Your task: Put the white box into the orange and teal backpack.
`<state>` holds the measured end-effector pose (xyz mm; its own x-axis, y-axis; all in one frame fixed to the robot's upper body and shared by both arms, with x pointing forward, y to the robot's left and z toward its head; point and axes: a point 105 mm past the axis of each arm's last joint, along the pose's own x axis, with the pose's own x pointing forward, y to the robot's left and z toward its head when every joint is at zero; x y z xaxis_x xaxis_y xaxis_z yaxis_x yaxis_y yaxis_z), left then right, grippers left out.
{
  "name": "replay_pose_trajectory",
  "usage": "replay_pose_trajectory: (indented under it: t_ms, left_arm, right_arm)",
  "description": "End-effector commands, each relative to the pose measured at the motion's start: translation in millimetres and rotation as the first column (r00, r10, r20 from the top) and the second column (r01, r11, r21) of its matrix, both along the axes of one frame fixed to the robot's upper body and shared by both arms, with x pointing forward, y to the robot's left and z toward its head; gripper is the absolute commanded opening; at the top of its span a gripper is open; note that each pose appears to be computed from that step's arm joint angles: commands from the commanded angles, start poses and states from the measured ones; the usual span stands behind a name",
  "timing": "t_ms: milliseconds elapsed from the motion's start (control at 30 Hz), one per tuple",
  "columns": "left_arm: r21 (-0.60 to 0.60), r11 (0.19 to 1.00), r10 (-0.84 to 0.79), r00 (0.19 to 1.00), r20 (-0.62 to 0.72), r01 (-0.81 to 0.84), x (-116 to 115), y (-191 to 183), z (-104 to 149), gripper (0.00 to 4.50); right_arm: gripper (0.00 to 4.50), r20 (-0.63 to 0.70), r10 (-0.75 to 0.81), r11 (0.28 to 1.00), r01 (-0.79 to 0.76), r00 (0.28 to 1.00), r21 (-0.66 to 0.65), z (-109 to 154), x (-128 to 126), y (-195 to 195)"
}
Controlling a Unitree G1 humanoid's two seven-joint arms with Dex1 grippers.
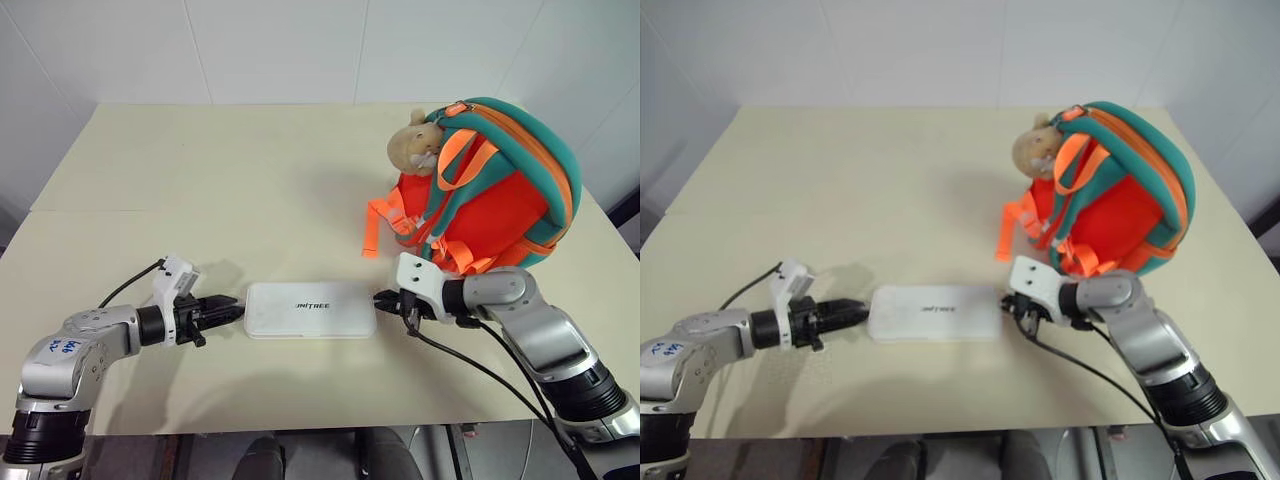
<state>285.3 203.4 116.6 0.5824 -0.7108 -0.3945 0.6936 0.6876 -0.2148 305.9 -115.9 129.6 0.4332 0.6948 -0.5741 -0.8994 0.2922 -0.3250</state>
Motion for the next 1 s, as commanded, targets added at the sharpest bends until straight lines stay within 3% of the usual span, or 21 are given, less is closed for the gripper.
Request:
replay_pose_trajectory:
  t_ms: [33,167,233,633,733,867,1000]
  left_arm:
    - [0.024,1.000,0.008,1.000,0.020,-0.009,3.9,11.2,11.1,3.05]
    - [0.052,0.998,0.045,0.999,0.012,-0.045,6.9,28.8,13.4,4.29]
    - [0.060,0.996,0.062,0.998,0.008,-0.062,8.0,36.5,14.6,4.50]
    - [0.071,0.990,0.119,0.992,0.046,-0.122,7.8,59.1,22.8,4.50]
    - [0.013,0.992,0.121,0.991,0.054,-0.122,8.5,55.3,26.1,4.50]
    - [-0.133,0.989,0.052,0.997,-0.052,-0.058,-2.0,35.8,24.2,4.50]
    - [-0.251,0.962,0.073,0.987,-0.145,-0.108,-0.2,30.7,18.0,4.50]
  right_arm:
    - [2.37,0.030,0.004,1.000,-0.005,1.000,0.015,12.1,-3.6,-3.8]
    - [3.74,0.042,-0.020,1.000,0.020,0.999,-0.011,14.6,-2.7,-14.5]
    - [4.40,0.049,-0.030,0.999,0.031,0.998,-0.020,15.7,-1.9,-18.2]
    - [4.46,0.101,-0.070,0.995,0.077,0.992,-0.062,18.1,-0.9,-32.5]
    - [4.46,0.156,-0.076,0.996,0.081,0.985,-0.029,22.1,4.2,-27.7]
    - [4.46,0.174,-0.034,0.997,0.045,0.984,-0.060,10.6,3.3,-19.2]
    - [4.46,0.221,-0.045,0.997,0.056,0.974,-0.047,4.4,13.4,-7.8]
